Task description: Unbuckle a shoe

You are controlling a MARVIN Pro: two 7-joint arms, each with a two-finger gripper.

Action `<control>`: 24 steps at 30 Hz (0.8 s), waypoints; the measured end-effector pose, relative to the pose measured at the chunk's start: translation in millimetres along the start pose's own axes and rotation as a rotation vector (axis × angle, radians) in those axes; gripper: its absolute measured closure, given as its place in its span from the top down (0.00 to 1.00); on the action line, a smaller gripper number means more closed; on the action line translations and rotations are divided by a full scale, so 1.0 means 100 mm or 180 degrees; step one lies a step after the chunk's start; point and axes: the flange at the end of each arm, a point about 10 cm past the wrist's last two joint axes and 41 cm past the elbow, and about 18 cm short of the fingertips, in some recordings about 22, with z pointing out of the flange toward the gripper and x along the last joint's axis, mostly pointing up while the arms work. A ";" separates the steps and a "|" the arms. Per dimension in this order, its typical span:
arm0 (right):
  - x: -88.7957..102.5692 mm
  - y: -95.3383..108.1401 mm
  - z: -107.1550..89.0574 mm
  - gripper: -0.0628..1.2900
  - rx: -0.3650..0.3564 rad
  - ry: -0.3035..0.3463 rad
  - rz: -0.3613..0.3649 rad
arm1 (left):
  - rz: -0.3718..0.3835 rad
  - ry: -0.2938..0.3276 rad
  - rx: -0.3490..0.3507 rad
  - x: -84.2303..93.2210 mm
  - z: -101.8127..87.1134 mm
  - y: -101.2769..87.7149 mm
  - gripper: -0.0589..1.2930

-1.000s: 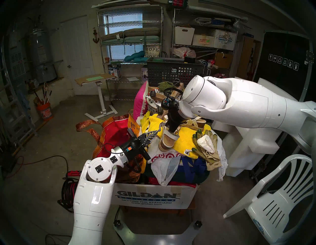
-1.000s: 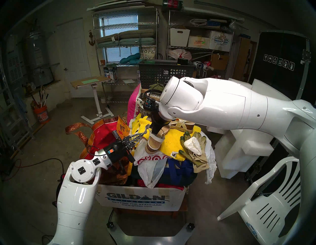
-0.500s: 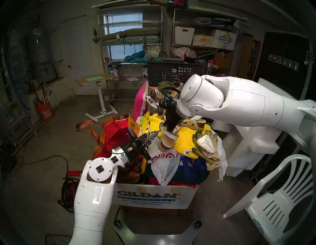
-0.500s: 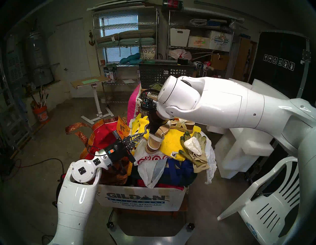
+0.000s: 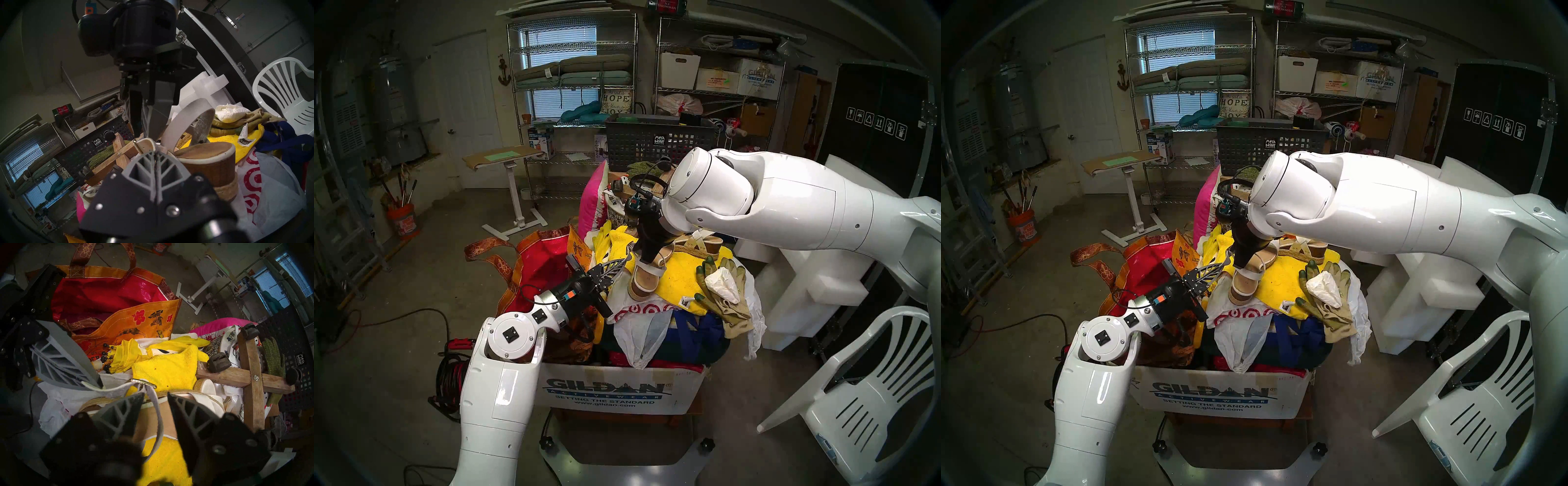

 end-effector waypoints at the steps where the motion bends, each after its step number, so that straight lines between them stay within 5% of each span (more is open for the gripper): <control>1: 0.00 0.00 0.00 0.58 0.0010 0.0001 -0.0003 | 0.0000 -0.0001 0.0002 0.00 0.00 0.00 0.03; 5: 0.01 -0.01 0.00 0.52 0.0027 0.0001 -0.0009 | 0.0000 -0.0004 0.0004 -0.01 0.00 -0.01 0.03; 7: 0.01 -0.01 0.00 0.12 0.0029 0.0002 -0.0016 | 0.0005 -0.0013 0.0007 -0.01 0.00 -0.01 0.03; 12: 0.02 -0.04 -0.02 0.16 0.0013 0.0005 -0.0036 | 0.0089 -0.0146 0.0042 -0.05 0.02 -0.01 0.03; 15: 0.01 -0.06 -0.04 0.03 0.0011 -0.0014 -0.0031 | 0.0131 -0.0264 0.0090 -0.09 0.05 0.00 0.03; 24: -0.03 -0.12 -0.11 0.03 0.0029 -0.0042 0.0016 | 0.0166 -0.0405 0.0189 -0.09 0.17 -0.02 0.03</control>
